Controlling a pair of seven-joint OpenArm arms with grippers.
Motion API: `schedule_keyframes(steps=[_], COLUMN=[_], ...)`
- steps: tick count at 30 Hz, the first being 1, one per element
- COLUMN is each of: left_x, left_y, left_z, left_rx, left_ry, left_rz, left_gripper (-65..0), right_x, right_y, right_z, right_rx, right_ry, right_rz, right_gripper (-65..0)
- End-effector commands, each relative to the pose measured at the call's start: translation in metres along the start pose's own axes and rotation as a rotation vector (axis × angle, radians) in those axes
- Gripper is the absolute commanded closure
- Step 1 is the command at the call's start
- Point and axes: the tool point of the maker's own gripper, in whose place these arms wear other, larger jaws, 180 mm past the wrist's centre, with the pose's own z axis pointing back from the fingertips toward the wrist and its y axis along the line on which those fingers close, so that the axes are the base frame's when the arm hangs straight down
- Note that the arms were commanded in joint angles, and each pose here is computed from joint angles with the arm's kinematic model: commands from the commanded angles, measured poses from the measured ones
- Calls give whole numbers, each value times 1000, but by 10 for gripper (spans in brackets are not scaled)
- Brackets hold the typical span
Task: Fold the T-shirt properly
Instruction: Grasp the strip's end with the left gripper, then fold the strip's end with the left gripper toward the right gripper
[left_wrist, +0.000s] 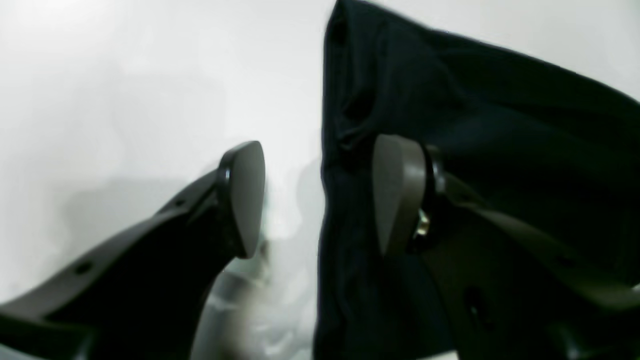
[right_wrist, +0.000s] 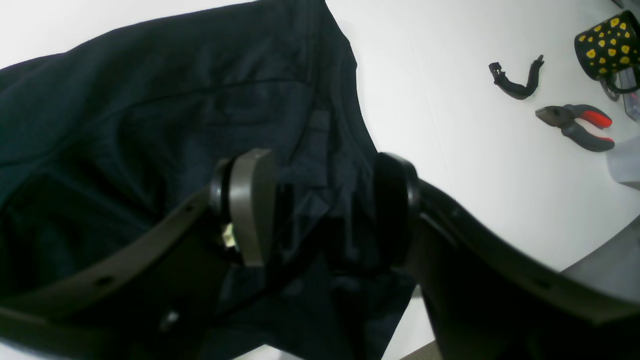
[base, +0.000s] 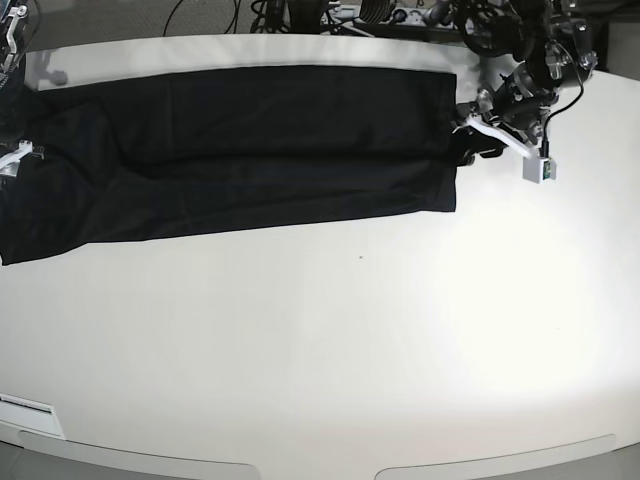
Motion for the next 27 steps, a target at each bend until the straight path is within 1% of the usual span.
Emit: schedule_keyframes(steps=[1,4,6,11,13,15,18,23,24,25,26,27], left_x=[5,-9,-18,-55,-67,-74,-79,-78,-76,-74,-71,-68], left_y=[-1,5,2,-29,-44,-56,-67,-73,-73,-74,-74,-74], left_z=[-3,-16,-22,-32,-34,-36,-39,-40,-41,-41,-42,-43], left_rx=[-13,-26,-64,-160,-196,-227,-243,-255,-255,-255,-256,-257], left_ry=[-20,32,66,192,225,243,247,230,219,213,208,200], left_rz=[12,68,81,55,39,30,35,55,56,55,53,51], left_gripper=[-344,-339,-339,-339,-339,-339,-339,-338,-328,-305,-267,-203], right_x=[16,16,17,20,20,19,19,19,19,19,19,20], right_y=[-8,-8,-9,-11,-11,-11,-12,-14,-14,-14,-14,-14], right_z=[4,4,4,4,4,4,4,4,4,4,4,4], right_rx=[-24,-24,-24,-28,-28,-31,-35,-46,-46,-46,-46,-46], right_ry=[-51,-53,-55,-60,-60,-58,-57,-57,-56,-57,-57,-57], right_rz=[16,17,21,29,29,32,34,41,42,41,41,41], right_gripper=[-339,-339,-339,-339,-339,-339,-339,-339,-339,-339,-339,-339])
